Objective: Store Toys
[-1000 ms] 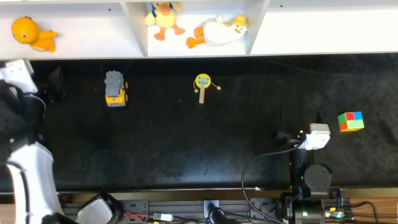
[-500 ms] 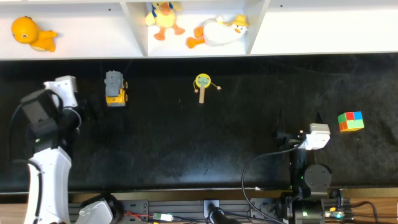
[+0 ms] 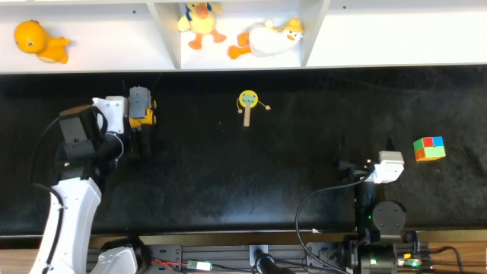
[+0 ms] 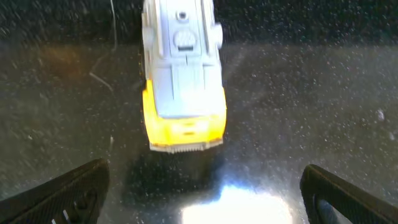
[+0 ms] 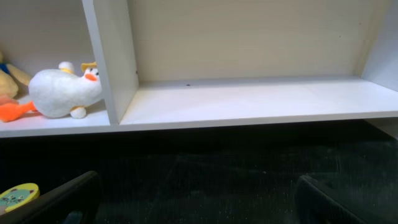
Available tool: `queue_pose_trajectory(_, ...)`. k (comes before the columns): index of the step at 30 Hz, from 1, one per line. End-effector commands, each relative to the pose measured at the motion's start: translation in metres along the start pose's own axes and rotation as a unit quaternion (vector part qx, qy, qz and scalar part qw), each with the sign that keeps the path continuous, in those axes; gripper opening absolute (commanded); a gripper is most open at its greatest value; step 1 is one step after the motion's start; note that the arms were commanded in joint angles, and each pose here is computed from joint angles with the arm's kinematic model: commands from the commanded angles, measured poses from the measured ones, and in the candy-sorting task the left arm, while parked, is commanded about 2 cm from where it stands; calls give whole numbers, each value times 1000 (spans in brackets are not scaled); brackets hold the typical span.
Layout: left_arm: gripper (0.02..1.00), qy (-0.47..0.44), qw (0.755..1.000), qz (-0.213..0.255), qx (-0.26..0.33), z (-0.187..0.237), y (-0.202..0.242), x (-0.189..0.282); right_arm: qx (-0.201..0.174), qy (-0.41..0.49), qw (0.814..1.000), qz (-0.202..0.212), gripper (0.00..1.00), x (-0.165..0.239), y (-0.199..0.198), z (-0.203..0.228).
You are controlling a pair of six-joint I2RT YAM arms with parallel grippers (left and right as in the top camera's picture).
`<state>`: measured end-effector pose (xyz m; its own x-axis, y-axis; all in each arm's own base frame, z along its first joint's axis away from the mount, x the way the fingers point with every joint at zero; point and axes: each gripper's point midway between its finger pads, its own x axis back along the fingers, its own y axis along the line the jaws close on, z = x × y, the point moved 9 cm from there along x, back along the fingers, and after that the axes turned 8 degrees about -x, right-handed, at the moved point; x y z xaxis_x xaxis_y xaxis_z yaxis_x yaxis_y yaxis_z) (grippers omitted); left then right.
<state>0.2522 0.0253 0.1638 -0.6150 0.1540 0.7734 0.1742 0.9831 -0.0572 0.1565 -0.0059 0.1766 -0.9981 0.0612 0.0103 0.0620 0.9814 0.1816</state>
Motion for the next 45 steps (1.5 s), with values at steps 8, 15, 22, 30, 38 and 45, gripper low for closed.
queue_pose_trajectory(8,998,4,999,-28,-45,-14,1,-18,-3,-1,1000,-2,993,0,0,3)
queue_pose_trajectory(15,998,2,998,-38,-46,-20,5,-25,-3,-1,1000,-2,996,0,0,3)
queue_pose_trajectory(22,998,-11,998,-41,-48,-25,8,-29,-3,-1,1000,-2,996,0,0,3)
queue_pose_trajectory(30,998,-4,998,-39,-47,-24,10,-39,-3,-1,1000,-2,993,0,0,3)
queue_pose_trajectory(38,998,-10,998,-41,-48,-26,12,-45,-2,-1,1000,-2,996,0,0,3)
queue_pose_trajectory(45,943,-14,998,-42,-49,-27,13,-49,-3,-1,1000,-2,996,0,0,3)
